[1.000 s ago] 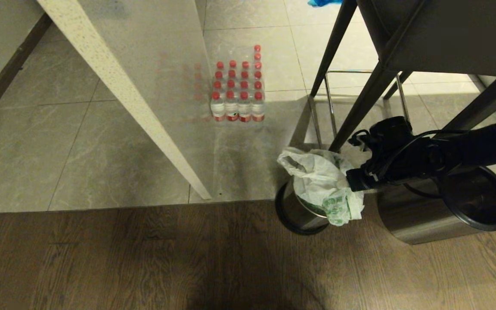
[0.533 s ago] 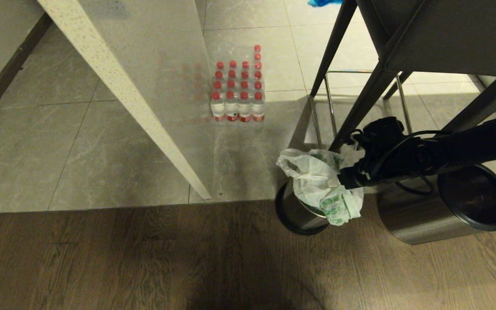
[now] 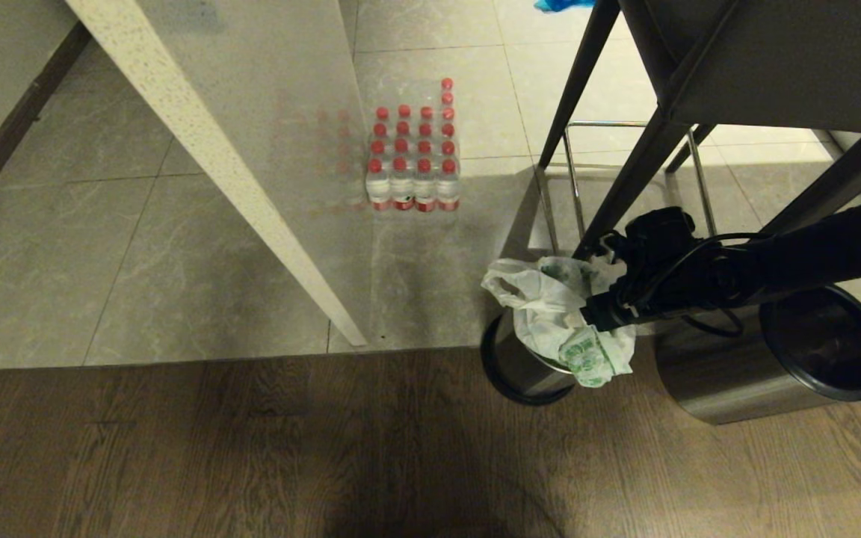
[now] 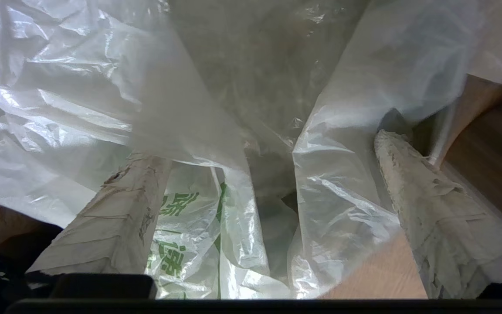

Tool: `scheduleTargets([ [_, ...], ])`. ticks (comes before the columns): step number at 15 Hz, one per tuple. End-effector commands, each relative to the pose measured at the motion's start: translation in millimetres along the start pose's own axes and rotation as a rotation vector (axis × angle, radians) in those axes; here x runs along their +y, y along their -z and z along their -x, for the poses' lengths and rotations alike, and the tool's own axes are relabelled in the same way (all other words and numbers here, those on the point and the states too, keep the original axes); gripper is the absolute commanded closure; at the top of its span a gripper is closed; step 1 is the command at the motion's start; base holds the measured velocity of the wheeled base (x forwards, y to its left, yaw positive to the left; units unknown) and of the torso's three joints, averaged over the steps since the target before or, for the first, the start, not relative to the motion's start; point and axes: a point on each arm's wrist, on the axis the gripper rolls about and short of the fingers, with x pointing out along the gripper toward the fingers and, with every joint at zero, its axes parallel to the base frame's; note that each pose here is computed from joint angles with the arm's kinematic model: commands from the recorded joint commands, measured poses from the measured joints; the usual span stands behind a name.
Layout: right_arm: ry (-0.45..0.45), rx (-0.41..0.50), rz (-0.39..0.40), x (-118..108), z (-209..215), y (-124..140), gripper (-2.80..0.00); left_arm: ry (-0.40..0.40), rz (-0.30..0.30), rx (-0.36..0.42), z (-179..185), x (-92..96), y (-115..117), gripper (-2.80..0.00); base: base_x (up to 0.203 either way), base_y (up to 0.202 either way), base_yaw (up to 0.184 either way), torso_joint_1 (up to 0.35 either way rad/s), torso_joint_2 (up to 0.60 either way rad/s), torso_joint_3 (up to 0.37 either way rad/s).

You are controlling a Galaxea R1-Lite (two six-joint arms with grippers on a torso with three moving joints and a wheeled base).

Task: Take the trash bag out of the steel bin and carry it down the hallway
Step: Pick up the trash bag

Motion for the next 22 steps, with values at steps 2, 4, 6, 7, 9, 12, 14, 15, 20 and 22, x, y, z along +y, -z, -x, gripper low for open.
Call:
scheduleTargets([
  [2,0.0,-0.001,0.002,0,-7,3,-2.8,-0.001,0.001,-0.001,0,0.0,0,0.0,0.0,0.0,0.0,0.0,0.0,0.0],
  [4,-0.002,-0.007,0.002,0,-15,4,-2.8,0.0,0.0,-0.001,0,0.0,0,0.0,0.0,0.0,0.0,0.0,0.0,0.0],
  [6,-0.003,-0.006,0.003,0,-21,4,-2.8,-0.001,0.001,-0.001,0,0.0,0,0.0,0.0,0.0,0.0,0.0,0.0,0.0],
  [7,-0.003,-0.003,0.009,0,-23,5,-2.8,-0.002,0.0,-0.001,0,0.0,0,0.0,0.0,0.0,0.0,0.0,0.0,0.0],
  [9,-0.006,-0.001,0.012,0,-26,6,-2.8,0.0,0.001,-0.001,0,0.0,0,0.0,0.0,0.0,0.0,0.0,0.0,0.0],
  [12,-0.021,0.0,0.011,0,-29,7,-2.8,-0.002,0.0,-0.001,0,0.0,0,0.0,0.0,0.0,0.0,0.0,0.0,0.0],
  [14,-0.021,0.005,0.007,0,-29,8,-2.8,-0.002,0.0,-0.001,0,0.0,0,0.0,0.0,0.0,0.0,0.0,0.0,0.0],
  [15,-0.022,0.007,0.001,0,-28,7,-2.8,-0.002,0.0,-0.001,0,0.0,0,0.0,0.0,0.0,0.0,0.0,0.0,0.0],
  [20,-0.018,0.016,0.002,0,-25,8,0.0,-0.002,0.0,-0.001,0,0.0,0,0.0,0.0,0.0,0.0,0.0,0.0,0.0],
  [22,-0.016,0.013,0.002,0,-25,7,0.0,-0.002,0.0,-0.001,0,0.0,0,0.0,0.0,0.0,0.0,0.0,0.0,0.0],
])
